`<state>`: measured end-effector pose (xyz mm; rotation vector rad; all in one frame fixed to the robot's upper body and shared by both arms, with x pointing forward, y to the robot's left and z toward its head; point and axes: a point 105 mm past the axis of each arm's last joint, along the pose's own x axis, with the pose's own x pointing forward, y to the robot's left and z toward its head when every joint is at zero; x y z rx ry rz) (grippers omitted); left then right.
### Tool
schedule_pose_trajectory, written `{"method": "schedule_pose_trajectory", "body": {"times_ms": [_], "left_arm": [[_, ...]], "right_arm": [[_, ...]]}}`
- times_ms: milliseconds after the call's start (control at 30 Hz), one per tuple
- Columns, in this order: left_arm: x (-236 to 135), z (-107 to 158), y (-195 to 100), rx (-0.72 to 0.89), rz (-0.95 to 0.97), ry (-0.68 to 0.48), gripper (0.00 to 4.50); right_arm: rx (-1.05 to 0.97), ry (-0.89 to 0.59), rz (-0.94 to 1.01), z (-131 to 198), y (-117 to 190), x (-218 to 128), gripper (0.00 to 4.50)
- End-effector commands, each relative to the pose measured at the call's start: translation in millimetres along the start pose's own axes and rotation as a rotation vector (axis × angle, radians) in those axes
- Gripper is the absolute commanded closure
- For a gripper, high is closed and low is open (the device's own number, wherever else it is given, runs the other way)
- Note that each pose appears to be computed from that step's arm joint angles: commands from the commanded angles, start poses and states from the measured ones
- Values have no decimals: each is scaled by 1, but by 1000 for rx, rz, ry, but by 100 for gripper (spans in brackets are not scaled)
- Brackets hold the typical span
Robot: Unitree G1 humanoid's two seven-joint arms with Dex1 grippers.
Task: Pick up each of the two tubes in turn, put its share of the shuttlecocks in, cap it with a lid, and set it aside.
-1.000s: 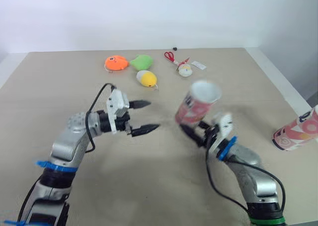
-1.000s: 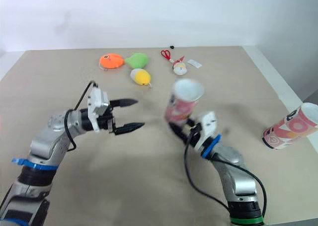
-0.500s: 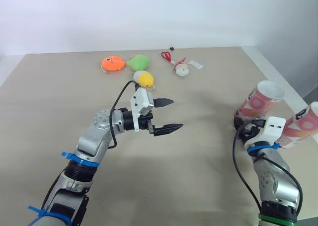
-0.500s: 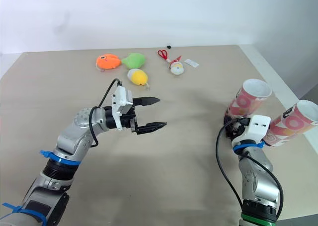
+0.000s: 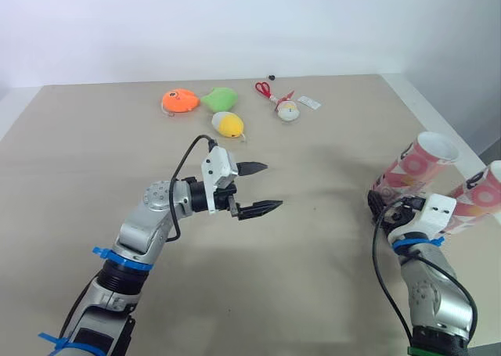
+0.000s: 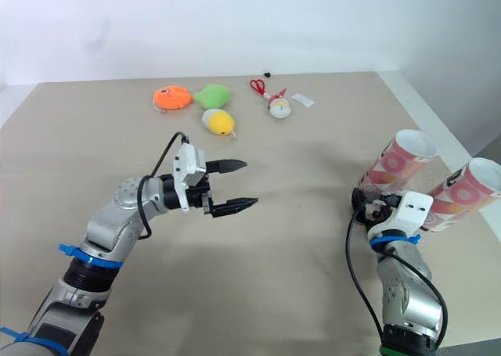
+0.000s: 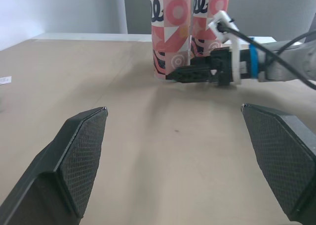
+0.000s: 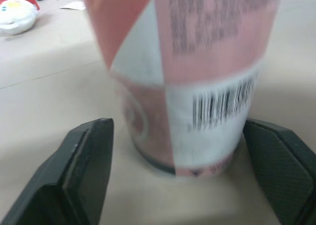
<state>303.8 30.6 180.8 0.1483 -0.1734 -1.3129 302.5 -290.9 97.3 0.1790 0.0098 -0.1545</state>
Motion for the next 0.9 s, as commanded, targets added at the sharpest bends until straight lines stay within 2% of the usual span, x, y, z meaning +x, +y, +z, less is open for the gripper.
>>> {"method": "schedule_pose_trajectory", "body": {"times_ms": [33,133,300,400,633,900], "left_arm": [[-6,10,1,39,21,-20,0],[-18,1,9,32,105,11,0],[-65,-32,18,4,340,111,0],[-94,-47,13,-9,470,148,0],[-118,-57,1,-20,566,182,0],[-111,-59,12,-26,575,178,0]], "right_arm": [[4,-67,43,17,5,-16,5],[-14,-81,173,21,22,-33,5],[-192,-15,655,24,99,-52,5],[-283,37,833,19,125,-54,5],[-262,86,890,-3,134,-40,5],[-235,49,891,-3,140,-26,5]]}}
